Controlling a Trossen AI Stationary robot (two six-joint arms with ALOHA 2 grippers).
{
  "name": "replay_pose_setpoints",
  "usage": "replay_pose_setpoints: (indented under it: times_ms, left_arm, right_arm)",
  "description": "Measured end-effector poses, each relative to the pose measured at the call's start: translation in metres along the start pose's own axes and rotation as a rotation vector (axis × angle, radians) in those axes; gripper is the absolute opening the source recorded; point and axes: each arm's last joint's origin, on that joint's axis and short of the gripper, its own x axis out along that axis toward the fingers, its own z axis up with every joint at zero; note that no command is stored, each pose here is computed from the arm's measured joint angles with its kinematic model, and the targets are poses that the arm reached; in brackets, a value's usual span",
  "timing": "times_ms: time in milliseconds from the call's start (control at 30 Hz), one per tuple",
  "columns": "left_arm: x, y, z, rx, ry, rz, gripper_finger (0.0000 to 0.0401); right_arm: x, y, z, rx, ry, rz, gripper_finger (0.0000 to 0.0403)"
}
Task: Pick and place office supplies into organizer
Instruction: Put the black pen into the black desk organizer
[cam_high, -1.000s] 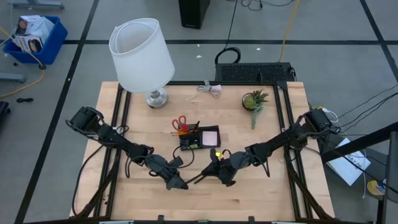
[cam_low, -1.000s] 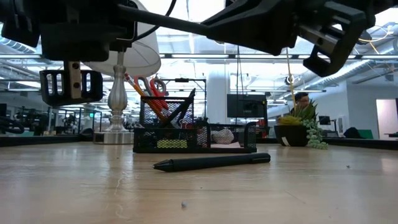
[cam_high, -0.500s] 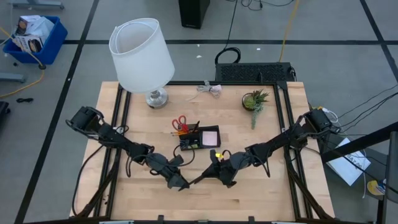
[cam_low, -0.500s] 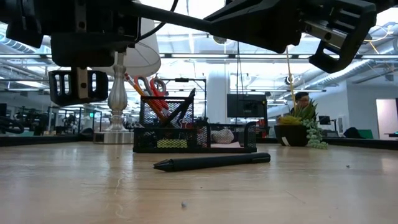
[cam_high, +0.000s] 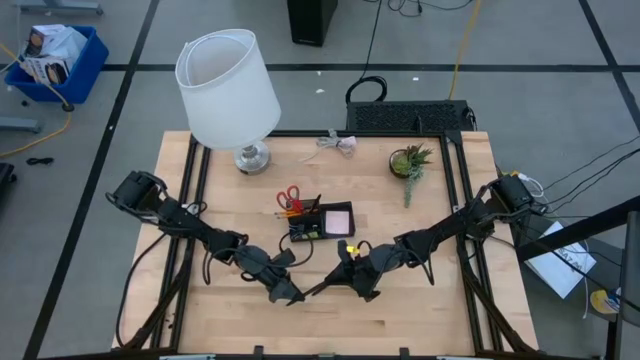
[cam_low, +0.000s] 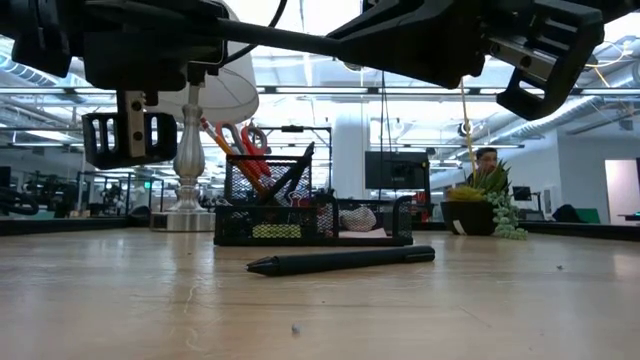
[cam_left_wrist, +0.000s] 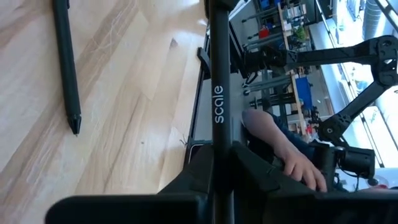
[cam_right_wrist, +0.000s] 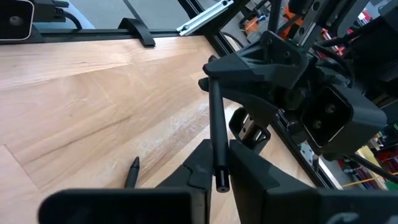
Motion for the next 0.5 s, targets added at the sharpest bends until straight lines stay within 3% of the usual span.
replay_pose_setpoints:
  times_ms: [267,500]
  left_arm:
    - [-0.0002,0.0019,0.0007,0.084,-0.039,0.032,0.0048]
    - [-0.0002,0.0034,0.0011,0.157,-0.068,0.061,0.0035]
  right_arm:
    - [-0.0004,-0.0039,-0.0010,0.064,0.083,-0.126,0.0112]
    - [-0.0035,-0.0026,0.0032,0.034,0.156,-0.214,0.0159]
